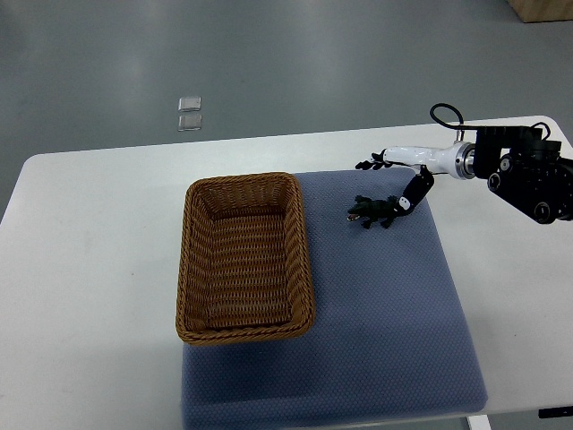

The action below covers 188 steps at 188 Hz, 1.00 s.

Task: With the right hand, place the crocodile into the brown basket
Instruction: 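Lower the right hand down onto the green toy crocodile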

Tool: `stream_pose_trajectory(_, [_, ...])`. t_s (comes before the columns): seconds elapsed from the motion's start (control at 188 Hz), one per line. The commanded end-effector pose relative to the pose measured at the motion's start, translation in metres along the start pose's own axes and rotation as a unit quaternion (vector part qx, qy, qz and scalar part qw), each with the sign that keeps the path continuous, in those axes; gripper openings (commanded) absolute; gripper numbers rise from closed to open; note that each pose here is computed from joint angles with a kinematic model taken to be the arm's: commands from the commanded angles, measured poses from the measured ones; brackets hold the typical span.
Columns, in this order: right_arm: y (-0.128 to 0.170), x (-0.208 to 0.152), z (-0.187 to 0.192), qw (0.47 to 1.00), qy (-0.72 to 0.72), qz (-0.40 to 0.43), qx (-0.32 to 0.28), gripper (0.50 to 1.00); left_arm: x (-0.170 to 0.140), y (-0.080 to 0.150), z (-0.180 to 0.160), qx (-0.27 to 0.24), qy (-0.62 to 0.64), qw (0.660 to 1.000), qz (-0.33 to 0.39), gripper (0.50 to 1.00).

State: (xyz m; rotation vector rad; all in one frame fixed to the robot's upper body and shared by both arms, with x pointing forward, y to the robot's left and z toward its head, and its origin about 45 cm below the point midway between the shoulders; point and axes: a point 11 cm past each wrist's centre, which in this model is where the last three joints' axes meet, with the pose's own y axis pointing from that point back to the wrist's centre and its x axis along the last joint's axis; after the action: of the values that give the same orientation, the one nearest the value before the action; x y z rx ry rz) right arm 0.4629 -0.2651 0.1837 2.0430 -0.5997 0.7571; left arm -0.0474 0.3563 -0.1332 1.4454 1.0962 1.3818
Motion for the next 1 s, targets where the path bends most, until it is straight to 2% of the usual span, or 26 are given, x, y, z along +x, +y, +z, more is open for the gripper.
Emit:
stream_pose_trajectory(0.0, [-0.002,-0.003,0.001,1.000,0.011,0.006,-0.002,0.926,0.000,0.000,0.000,0.000,0.000,1.000,0.000,1.000])
stream_pose_trajectory(0.432, [-0.018,-0.013,-0.018,0.999,0.031,0.006,0.015,0.926,0.000,0.000,0.000,0.000,0.000,1.000,0.000,1.000])
stream_pose_trajectory(0.762, [-0.023,-0.025,-0.016,0.996,0.086,0.003,0.006,0.917,0.000,0.000,0.000,0.000,0.000,1.000,0.000,1.000])
stream_pose_trajectory(0.949, [-0.022,-0.020,-0.018,0.996,0.089,0.007,0.007,0.901,0.000,0.000,0.000,0.000,0.000,1.000,0.000,1.000])
stream_pose_trajectory(0.997, [-0.023,-0.018,-0.021,0.996,0.092,0.008,0.009,0.879,0.000,0.000,0.000,0.000,0.000,1.000,0.000,1.000])
